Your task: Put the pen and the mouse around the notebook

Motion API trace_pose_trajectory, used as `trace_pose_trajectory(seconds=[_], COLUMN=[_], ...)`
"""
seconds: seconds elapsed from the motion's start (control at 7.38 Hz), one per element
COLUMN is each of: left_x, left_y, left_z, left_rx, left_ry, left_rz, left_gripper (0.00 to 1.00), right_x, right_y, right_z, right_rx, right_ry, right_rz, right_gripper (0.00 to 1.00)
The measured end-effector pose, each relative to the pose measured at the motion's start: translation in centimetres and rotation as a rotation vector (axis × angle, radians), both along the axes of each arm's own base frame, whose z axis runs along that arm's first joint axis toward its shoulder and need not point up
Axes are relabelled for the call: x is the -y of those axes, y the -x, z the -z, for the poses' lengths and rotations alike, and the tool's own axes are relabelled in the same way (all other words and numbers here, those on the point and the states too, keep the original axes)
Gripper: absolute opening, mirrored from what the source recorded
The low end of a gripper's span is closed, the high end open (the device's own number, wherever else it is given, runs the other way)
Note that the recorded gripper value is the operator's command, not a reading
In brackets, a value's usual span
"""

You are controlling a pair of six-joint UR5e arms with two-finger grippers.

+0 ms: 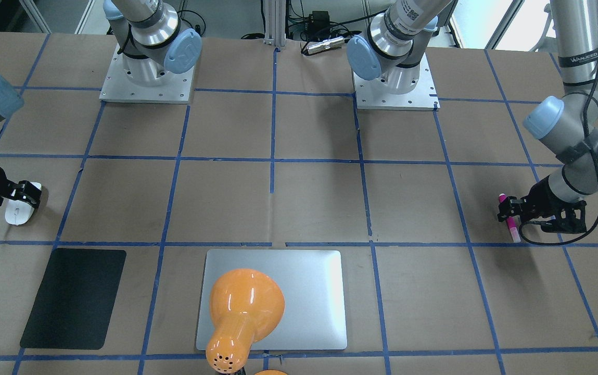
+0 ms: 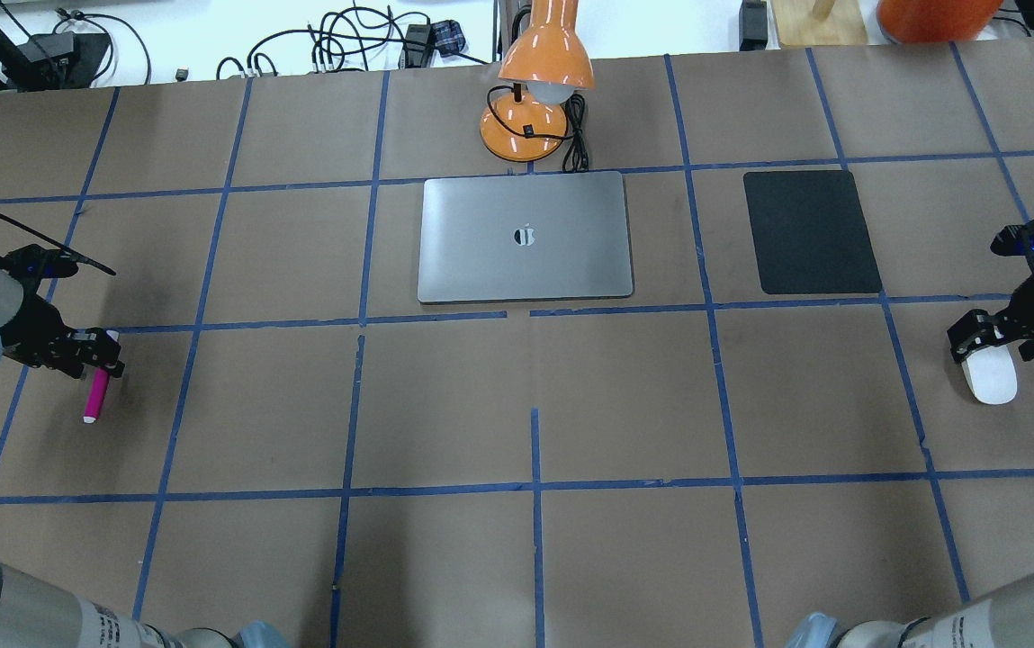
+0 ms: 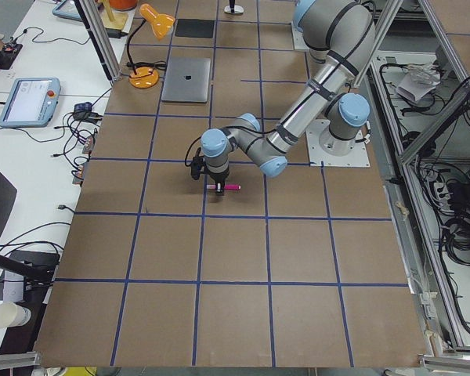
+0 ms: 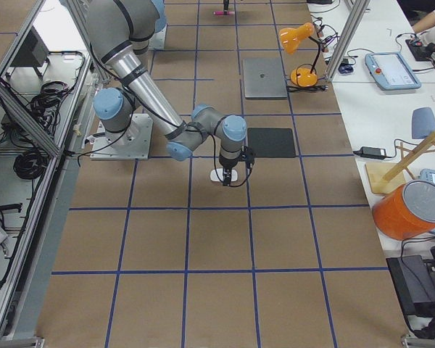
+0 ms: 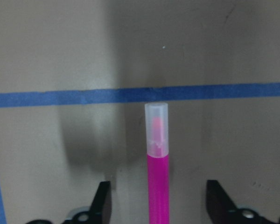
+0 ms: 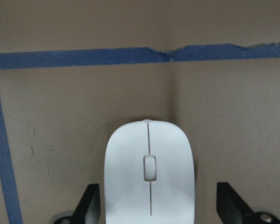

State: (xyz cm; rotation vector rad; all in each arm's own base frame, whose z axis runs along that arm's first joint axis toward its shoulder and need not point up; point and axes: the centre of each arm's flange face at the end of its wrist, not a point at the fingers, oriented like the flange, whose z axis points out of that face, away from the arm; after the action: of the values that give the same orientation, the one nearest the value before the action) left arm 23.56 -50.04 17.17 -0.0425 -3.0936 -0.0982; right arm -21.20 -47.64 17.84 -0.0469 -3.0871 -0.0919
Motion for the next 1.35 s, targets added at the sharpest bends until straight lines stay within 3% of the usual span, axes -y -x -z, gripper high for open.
trace_pose_trajectory(seconds=[0.14, 0.27, 0.41, 0.68, 1.08, 1.22, 1.35], left_x=[0.0, 0.0, 0.0, -0.1, 1.7, 3.2, 4.6], left_y=[0.0, -0.1, -0.2, -0.3, -0.5, 0.3, 2.2], left_z=[0.1, 0.1, 0.0, -0.6, -5.2, -7.2, -8.9], left_rx=[0.000, 0.000, 0.003, 0.023, 0.105, 0.135, 0.156], left_ry=[0.000, 0.001, 0.000, -0.010, 0.041, 0.067, 0.097], left_rz=[0.002, 0.001, -0.002, -0.001, 0.023, 0.031, -0.010], left_gripper=[0.03, 0.00, 0.00, 0.00, 0.00, 0.00, 0.00], right_x=[0.1, 0.1, 0.3, 2.7, 12.5, 16.3, 19.3], right_y=[0.1, 0.1, 0.1, 0.7, -4.2, -8.9, -14.0], right_z=[0.3, 0.5, 0.2, -2.8, -9.8, -9.5, -8.3], right_rx=[0.002, 0.005, 0.006, 0.000, 0.018, 0.035, 0.041], right_ry=[-0.009, -0.013, -0.009, 0.015, 0.036, 0.046, 0.047], right_rz=[-0.001, -0.001, -0.001, -0.011, -0.022, -0.013, -0.002], right_gripper=[0.48, 0.37, 0.32, 0.31, 0.30, 0.28, 0.29])
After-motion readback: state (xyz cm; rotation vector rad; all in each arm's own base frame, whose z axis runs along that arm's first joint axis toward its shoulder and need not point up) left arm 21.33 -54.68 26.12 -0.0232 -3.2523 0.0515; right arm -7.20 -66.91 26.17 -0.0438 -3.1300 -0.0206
